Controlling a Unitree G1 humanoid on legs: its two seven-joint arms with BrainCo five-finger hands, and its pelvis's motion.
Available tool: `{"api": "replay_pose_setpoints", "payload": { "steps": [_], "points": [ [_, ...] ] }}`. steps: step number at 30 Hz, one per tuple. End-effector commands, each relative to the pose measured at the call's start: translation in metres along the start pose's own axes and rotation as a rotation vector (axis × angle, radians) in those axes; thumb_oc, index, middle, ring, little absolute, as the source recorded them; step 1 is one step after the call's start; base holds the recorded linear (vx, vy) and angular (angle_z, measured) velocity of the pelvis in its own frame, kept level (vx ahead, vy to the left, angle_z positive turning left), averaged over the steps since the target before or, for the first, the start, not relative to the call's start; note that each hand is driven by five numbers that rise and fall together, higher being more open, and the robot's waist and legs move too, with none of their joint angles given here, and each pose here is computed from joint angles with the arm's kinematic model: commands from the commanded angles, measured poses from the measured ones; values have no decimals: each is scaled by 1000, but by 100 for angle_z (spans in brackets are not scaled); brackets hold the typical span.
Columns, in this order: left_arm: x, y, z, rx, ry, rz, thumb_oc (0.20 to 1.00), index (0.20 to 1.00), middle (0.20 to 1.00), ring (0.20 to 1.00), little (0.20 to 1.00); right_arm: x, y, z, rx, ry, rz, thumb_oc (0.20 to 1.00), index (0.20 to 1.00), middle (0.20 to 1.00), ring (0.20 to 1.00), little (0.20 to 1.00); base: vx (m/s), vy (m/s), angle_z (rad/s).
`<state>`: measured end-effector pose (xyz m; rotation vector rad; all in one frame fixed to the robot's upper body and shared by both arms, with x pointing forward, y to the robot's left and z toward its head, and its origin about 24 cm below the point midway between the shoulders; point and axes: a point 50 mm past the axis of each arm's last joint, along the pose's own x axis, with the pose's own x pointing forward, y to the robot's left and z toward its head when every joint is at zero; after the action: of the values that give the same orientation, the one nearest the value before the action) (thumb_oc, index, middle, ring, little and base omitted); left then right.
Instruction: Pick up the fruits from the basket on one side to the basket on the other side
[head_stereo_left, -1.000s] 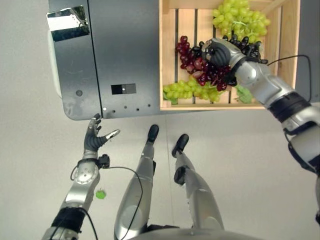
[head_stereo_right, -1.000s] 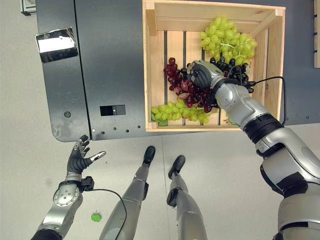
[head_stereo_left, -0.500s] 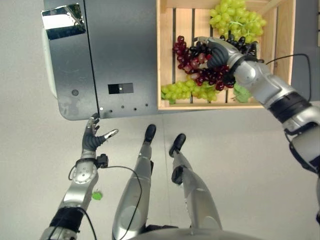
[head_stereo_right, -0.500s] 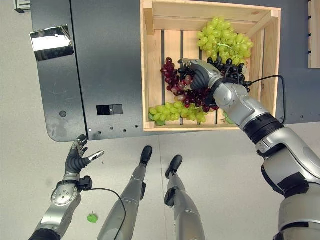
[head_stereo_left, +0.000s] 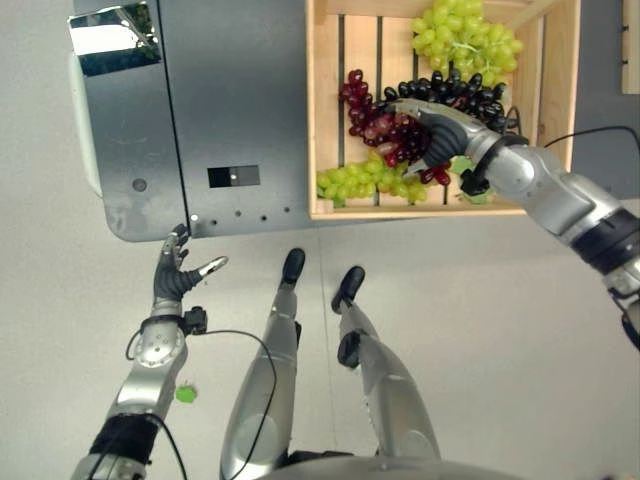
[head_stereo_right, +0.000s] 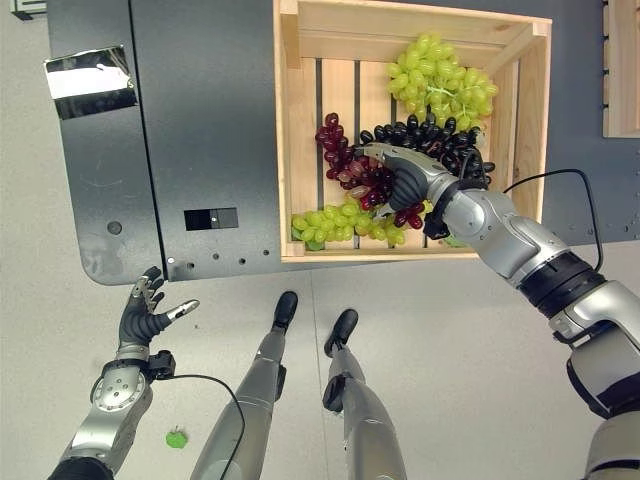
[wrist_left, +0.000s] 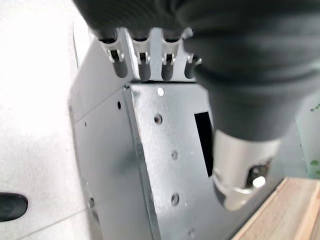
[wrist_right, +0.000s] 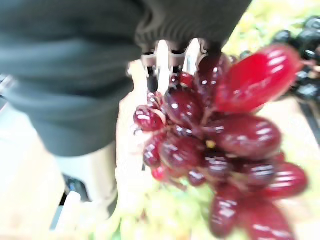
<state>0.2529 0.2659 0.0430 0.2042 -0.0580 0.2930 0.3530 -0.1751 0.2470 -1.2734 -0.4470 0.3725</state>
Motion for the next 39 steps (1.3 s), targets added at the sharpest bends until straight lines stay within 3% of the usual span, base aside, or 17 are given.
{"api": "replay_pose_setpoints", "payload": {
  "steps": [1, 22, 33, 39],
  "points": [
    [-10, 36, 11, 90, -62, 72, 1000, 1000, 1000, 1000, 1000, -7, 1, 9, 43, -68, 21, 1000, 1000, 1000, 1000, 1000, 0, 0, 0],
    [-11, 26, 5, 52, -24, 83, 1000, 1000, 1000, 1000, 1000, 31, 28, 8, 186, 22, -148, 1000, 1000, 1000, 1000, 1000, 1, 0, -2],
    [-8, 10, 5, 15, -25, 38, 1000, 1000, 1000, 1000, 1000, 76, 21, 8, 101, 193, -236, 1000, 1000, 1000, 1000, 1000, -1, 1, 0],
    [-7, 8, 0, 32, -5, 40, 1000, 1000, 1000, 1000, 1000, 84, 30, 24, 71, 148, -206, 1000, 1000, 1000, 1000, 1000, 0, 0, 0]
  ]
}}
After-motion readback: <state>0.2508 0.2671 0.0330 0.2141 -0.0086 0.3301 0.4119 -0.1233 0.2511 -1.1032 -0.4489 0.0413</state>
